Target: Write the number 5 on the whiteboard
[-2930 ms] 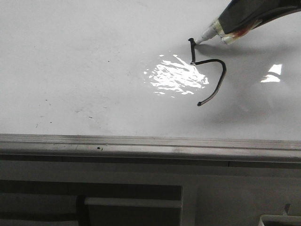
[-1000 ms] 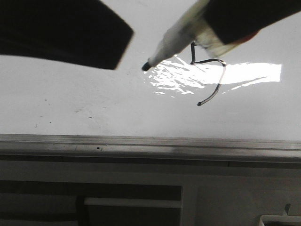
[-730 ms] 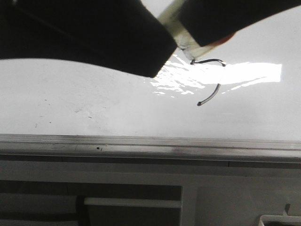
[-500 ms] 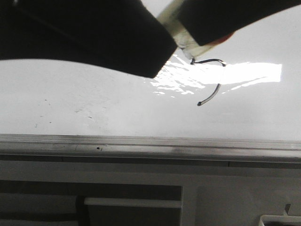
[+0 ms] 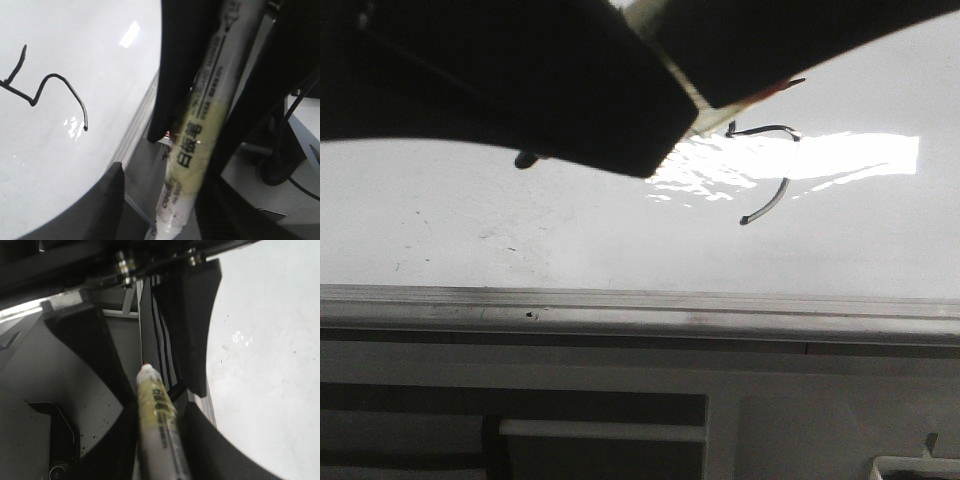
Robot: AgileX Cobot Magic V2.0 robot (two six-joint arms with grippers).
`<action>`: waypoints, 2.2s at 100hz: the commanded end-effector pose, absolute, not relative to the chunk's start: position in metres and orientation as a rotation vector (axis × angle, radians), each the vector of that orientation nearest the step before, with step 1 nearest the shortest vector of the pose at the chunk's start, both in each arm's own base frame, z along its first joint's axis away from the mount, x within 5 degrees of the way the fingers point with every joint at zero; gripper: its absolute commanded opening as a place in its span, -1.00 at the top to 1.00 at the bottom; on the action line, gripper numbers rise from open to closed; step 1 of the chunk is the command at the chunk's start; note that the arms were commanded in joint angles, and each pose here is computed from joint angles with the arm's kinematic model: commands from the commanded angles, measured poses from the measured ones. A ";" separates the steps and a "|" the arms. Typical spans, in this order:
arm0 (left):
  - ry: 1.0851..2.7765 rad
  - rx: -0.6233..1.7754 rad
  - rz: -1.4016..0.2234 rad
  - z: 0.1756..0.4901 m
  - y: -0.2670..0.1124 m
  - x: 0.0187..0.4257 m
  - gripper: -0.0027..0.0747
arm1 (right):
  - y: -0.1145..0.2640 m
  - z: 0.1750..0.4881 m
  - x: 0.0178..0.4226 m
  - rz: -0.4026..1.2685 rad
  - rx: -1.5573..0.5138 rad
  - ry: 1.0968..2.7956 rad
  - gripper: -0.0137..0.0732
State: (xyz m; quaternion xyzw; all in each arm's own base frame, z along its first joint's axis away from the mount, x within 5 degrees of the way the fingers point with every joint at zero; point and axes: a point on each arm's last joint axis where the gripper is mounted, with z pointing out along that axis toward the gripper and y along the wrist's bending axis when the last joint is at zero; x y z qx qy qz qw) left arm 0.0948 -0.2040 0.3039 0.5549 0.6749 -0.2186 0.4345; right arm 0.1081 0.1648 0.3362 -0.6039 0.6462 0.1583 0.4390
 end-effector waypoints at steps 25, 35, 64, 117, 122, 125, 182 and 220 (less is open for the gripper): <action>1.607 1.330 -0.569 0.315 -0.216 0.100 0.55 | 0.165 0.348 0.107 0.409 -1.472 1.565 0.81; 1.593 1.318 -0.575 0.316 -0.217 0.100 0.55 | 0.165 0.347 0.107 0.409 -1.477 1.569 0.81; 1.585 1.310 -0.578 0.317 -0.217 0.101 0.55 | 0.170 0.338 0.109 0.407 -1.518 1.611 0.81; 1.635 1.332 -0.580 0.313 -0.216 0.099 0.98 | 0.174 0.335 0.111 0.445 -1.507 1.639 0.80; 1.635 1.332 -0.580 0.313 -0.216 0.099 0.98 | 0.174 0.335 0.111 0.445 -1.506 1.638 0.78; 1.635 1.332 -0.580 0.313 -0.216 0.099 0.98 | 0.174 0.335 0.111 0.445 -1.505 1.637 0.74; 1.823 1.093 -0.642 0.312 -0.207 0.119 0.98 | 0.149 0.366 0.111 0.407 -1.285 1.529 -0.51; 1.930 0.666 -0.780 0.312 -0.204 0.153 0.98 | 0.095 0.397 0.098 0.342 -0.992 1.498 0.83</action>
